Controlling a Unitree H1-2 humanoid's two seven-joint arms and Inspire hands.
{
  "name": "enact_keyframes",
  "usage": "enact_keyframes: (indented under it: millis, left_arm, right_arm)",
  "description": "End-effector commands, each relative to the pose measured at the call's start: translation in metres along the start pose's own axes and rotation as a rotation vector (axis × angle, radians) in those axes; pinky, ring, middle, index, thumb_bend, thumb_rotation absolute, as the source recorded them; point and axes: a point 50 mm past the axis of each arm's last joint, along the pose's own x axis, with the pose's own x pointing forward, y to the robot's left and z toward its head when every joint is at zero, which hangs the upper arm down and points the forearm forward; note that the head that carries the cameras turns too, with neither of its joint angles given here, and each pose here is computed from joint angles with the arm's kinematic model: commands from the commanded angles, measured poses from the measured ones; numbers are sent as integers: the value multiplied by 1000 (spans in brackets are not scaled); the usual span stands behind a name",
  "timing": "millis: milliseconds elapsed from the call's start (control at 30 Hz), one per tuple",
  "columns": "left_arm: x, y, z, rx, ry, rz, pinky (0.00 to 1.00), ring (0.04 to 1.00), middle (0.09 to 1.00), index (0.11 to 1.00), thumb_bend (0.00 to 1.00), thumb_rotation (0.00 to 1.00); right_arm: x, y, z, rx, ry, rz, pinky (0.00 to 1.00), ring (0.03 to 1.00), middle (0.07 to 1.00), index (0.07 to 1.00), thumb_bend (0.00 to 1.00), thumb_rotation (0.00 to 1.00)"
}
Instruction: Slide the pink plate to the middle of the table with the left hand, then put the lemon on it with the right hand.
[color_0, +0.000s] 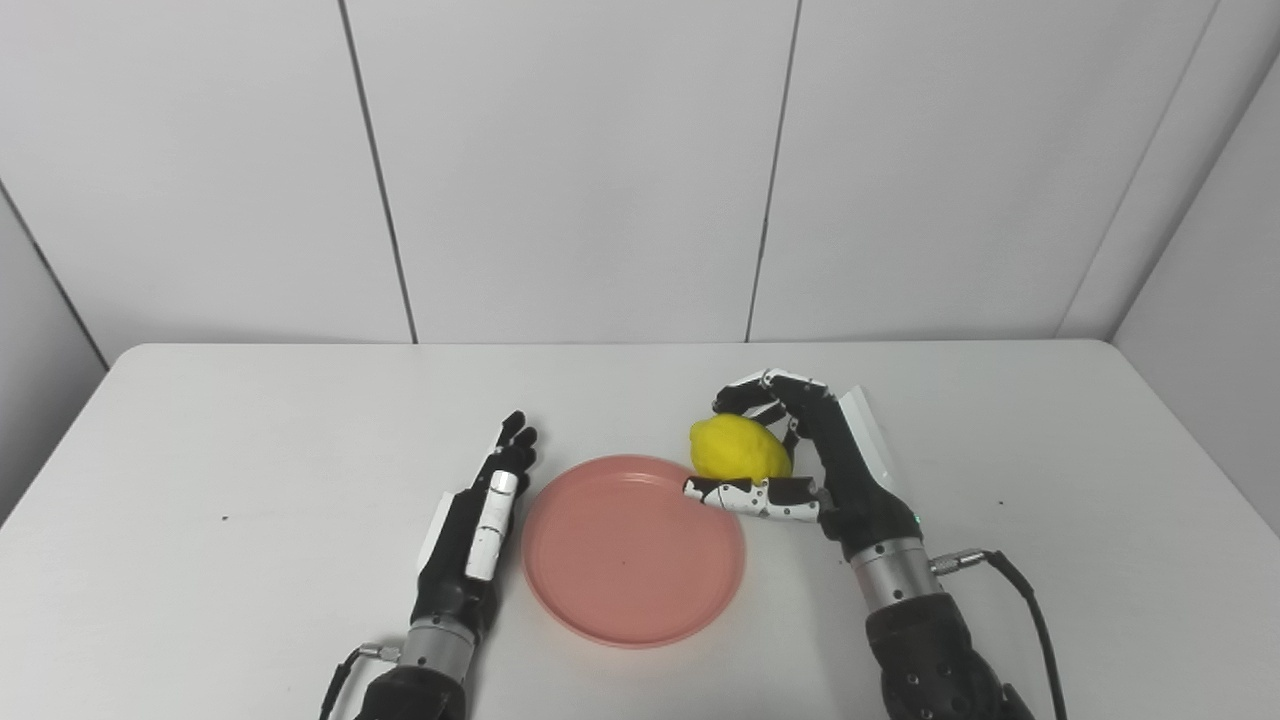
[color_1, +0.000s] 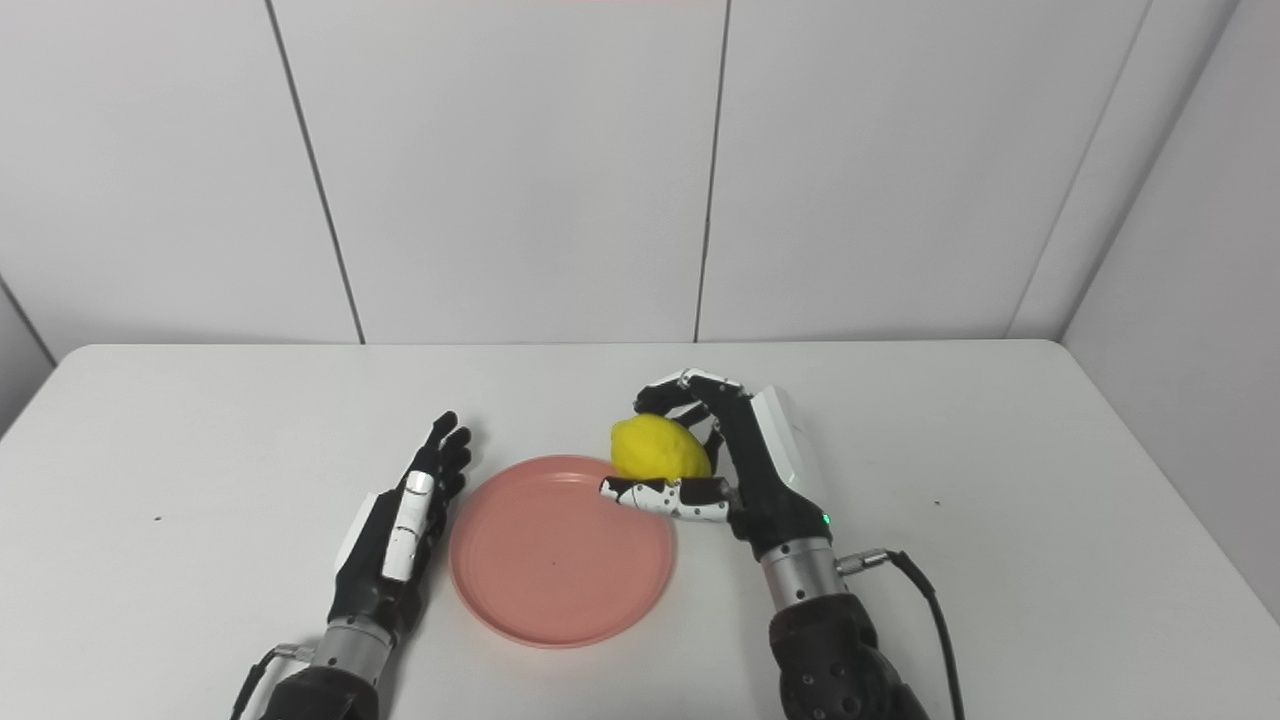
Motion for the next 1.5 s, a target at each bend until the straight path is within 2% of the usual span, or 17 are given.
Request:
enact_keyframes:
  millis: [0,100,300,333,400,433,600,667,733,933,1067,1300,1367,1433,1467]
  left_arm:
    - [10,-9,17,3,-71,-7,1000,986,974,977,658,1000]
    - [11,-10,15,11,-67,-5,1000,991,978,981,667,1000]
    - [11,-12,14,42,-73,7,1000,999,975,977,641,1000]
    - [11,-12,14,47,-72,10,1000,999,972,974,651,1000]
    - [12,-11,14,54,-74,15,1000,998,970,971,652,1000]
    - [12,-11,14,59,-75,17,1000,995,969,969,651,1000]
    - [13,-11,16,61,-81,24,1000,990,969,968,638,1000]
    - [13,-11,16,58,-85,23,1000,990,972,971,635,1000]
    - [13,-10,16,58,-86,24,1000,986,971,972,633,1000]
    - [13,-11,15,47,-81,16,1000,985,974,972,637,1000]
    - [12,-11,15,45,-77,16,1000,987,973,971,641,1000]
    - [11,-9,15,39,-72,18,1000,989,970,970,653,1000]
    - [11,-9,15,38,-72,18,1000,985,970,973,655,1000]
    - [11,-9,15,31,-74,12,1000,984,974,977,655,1000]
    - [10,-9,16,24,-75,8,1000,986,977,979,656,1000]
  right_arm:
    - [11,-3,15,2,-122,-14,218,384,475,514,510,0]
    - [13,7,9,27,-133,20,223,358,476,522,507,0]
    - [17,29,2,27,-122,78,168,332,448,530,504,0]
    - [17,32,1,29,-120,86,160,398,426,517,510,0]
    - [18,39,-2,33,-124,104,151,434,407,508,512,0]
    - [19,43,-4,34,-128,118,162,386,449,508,510,0]
    - [19,58,-12,31,-140,177,258,373,480,527,508,0]
    - [18,62,-14,13,-143,191,199,389,497,494,512,0]
    - [18,67,-16,-3,-138,206,195,352,460,524,505,0]
    - [18,75,-22,-27,-140,232,270,366,480,532,506,0]
    - [19,78,-23,-57,-138,247,285,364,474,540,505,0]
    - [18,81,-24,-153,-178,250,333,383,474,558,504,0]
    - [17,81,-24,-151,-184,245,370,400,483,558,505,0]
    - [16,80,-23,-150,-203,237,546,619,675,509,499,106]
    - [15,79,-24,-154,-217,238,615,689,733,607,511,183]
